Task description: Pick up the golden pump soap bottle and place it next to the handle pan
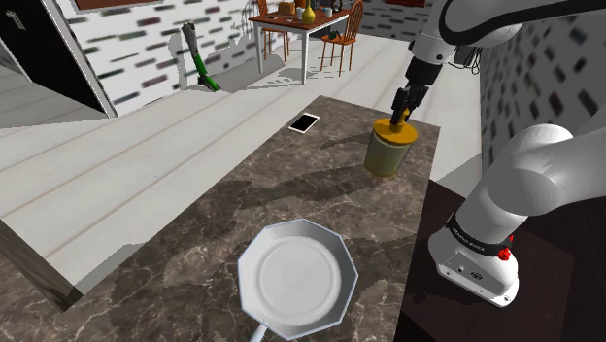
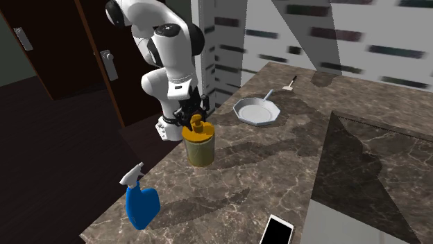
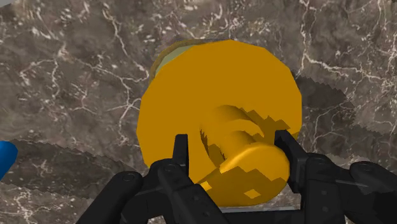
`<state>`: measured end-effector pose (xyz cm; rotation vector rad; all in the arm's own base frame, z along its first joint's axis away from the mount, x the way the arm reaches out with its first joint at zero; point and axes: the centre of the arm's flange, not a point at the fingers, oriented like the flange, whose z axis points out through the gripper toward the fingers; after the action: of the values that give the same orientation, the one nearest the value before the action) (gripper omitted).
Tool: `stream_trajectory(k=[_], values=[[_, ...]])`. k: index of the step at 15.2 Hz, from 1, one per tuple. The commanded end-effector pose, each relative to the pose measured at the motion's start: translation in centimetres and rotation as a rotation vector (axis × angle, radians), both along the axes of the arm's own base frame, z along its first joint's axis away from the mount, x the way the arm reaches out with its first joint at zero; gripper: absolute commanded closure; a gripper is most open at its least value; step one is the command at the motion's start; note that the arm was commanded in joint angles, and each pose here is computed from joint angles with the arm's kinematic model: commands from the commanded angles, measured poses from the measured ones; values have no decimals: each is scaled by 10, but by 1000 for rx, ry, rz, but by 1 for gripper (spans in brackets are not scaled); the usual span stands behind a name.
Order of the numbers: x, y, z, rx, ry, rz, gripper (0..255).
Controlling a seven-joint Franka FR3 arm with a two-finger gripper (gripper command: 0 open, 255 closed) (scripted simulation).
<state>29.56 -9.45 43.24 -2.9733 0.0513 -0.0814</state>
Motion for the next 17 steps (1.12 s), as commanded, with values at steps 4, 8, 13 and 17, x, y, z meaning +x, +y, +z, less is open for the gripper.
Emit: stream_trajectory(k=[4, 8, 13, 17], values=[[-1, 0, 27, 0, 0, 0, 255], [-1, 0, 48, 0, 0, 0, 255], [-1, 0, 75, 0, 0, 0, 255], [-1, 0, 96, 0, 0, 0, 255]])
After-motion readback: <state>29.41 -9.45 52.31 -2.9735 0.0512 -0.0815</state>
